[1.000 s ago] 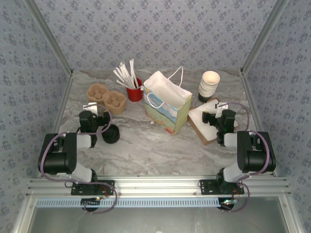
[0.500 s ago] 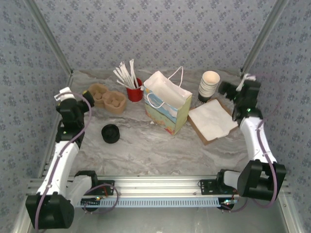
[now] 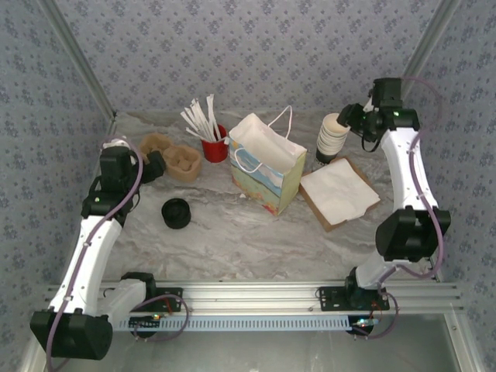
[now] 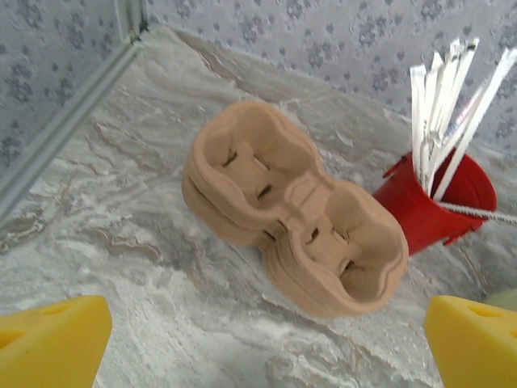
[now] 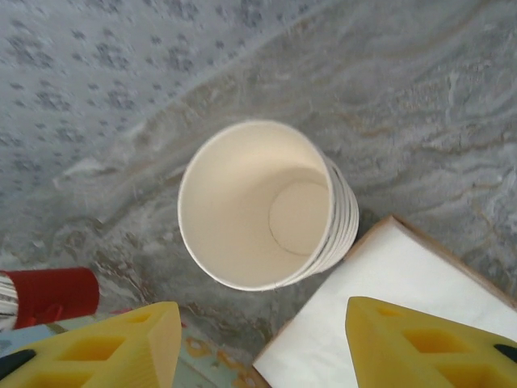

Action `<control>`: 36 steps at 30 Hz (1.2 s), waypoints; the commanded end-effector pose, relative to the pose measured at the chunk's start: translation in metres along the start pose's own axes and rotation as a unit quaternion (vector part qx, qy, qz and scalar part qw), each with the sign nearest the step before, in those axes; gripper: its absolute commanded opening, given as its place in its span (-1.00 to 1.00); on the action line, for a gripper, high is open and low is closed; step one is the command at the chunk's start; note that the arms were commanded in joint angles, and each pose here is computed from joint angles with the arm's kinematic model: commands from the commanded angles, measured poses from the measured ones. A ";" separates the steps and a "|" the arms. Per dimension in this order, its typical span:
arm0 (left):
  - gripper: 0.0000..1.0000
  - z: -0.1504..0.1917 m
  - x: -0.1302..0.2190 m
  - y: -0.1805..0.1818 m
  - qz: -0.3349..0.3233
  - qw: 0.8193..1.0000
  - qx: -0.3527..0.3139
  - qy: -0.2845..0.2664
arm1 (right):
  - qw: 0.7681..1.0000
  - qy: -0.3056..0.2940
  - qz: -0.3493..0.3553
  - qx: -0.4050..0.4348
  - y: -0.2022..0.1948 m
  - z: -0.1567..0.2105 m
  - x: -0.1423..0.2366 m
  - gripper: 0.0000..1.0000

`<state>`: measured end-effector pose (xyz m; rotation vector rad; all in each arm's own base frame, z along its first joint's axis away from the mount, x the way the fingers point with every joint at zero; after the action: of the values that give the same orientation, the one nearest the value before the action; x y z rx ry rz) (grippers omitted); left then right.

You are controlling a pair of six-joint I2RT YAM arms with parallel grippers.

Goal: Pack the takeout coffee

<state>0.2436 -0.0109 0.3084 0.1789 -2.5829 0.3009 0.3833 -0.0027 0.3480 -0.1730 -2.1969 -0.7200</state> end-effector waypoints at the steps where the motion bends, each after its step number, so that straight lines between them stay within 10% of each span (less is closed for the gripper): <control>1: 0.98 -0.004 0.008 -0.006 0.031 0.999 0.004 0.007 | 0.998 0.025 0.053 -0.010 -0.002 0.002 0.000 0.16; 25: 0.99 -0.004 0.015 -0.008 0.054 0.999 -0.004 -0.006 | 0.992 0.057 0.112 -0.006 -0.004 -0.008 -0.058 -0.34; 36: 0.98 -0.003 0.012 -0.008 0.051 0.999 -0.004 0.001 | 0.994 0.050 0.099 0.004 0.003 -0.015 -0.054 -0.90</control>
<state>0.2374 -0.0172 0.3103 0.0700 -2.5714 0.3294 0.4310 -0.0038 0.3088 -0.3415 -2.0451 -0.6093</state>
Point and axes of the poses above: each hand's point on the last joint's axis, 136 mm out from that joint toward the fingers, its own x axis back along the fingers, its own y axis along the line the jaws close on, z = x × y, the point moved 9 cm from there along x, back along the fingers, and after that the axes turned 5 degrees about -x, right-handed, at the moved point
